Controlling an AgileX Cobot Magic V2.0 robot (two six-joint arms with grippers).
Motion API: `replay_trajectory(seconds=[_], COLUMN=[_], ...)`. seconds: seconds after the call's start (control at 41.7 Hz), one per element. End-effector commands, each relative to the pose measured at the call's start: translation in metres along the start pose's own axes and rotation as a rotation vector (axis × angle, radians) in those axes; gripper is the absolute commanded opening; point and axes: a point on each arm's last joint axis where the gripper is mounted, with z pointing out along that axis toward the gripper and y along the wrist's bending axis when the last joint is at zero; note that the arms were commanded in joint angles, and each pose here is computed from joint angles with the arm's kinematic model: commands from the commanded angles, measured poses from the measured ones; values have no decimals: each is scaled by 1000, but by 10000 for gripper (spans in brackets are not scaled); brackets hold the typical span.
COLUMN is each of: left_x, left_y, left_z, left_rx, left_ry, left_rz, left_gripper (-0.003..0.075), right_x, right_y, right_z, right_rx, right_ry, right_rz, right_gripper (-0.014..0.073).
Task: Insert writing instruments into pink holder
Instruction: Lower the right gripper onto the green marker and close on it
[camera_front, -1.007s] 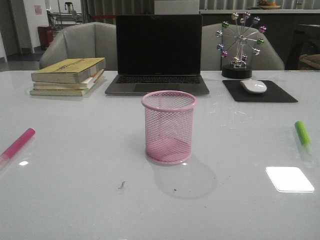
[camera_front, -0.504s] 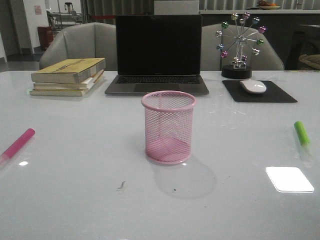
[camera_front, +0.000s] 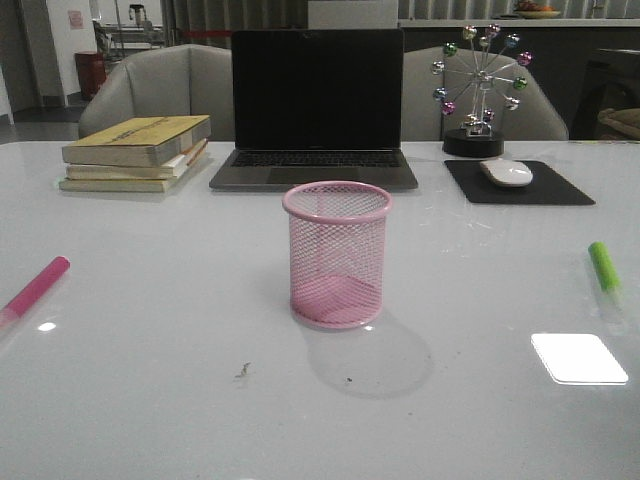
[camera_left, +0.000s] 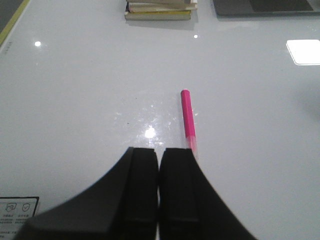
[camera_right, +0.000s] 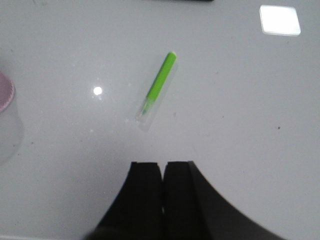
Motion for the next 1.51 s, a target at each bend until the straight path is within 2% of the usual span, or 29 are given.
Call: replay_trajectory(seconds=[0.0, 0.072, 0.12, 0.168, 0.552, 0.864, 1.007, 1.487], left_x=[-14, -15, -15, -15, -16, -15, -15, -15], left_y=[-1, -1, -1, -3, -27, -28, -28, -28], left_z=[1, 3, 4, 5, 2, 1, 1, 1], left_rx=[11, 11, 11, 31, 210, 215, 215, 215], left_ry=[-67, -62, -55, -58, -79, -75, -75, -73], left_rz=[-10, -10, -10, -23, 108, 112, 112, 113], left_gripper=[311, 477, 556, 588, 495, 453, 453, 453], right_x=[-14, -16, -18, -22, -71, -91, -95, -106], right_y=[0, 1, 1, -1, -4, -4, -4, -7], right_z=[9, 21, 30, 40, 136, 222, 250, 294], right_rx=[-1, -6, -5, 2, 9, -3, -2, 2], right_ry=[-28, 13, 38, 68, 230, 372, 432, 477], right_rz=[-4, 5, 23, 48, 89, 125, 125, 117], right_gripper=[325, 459, 510, 522, 519, 519, 519, 507])
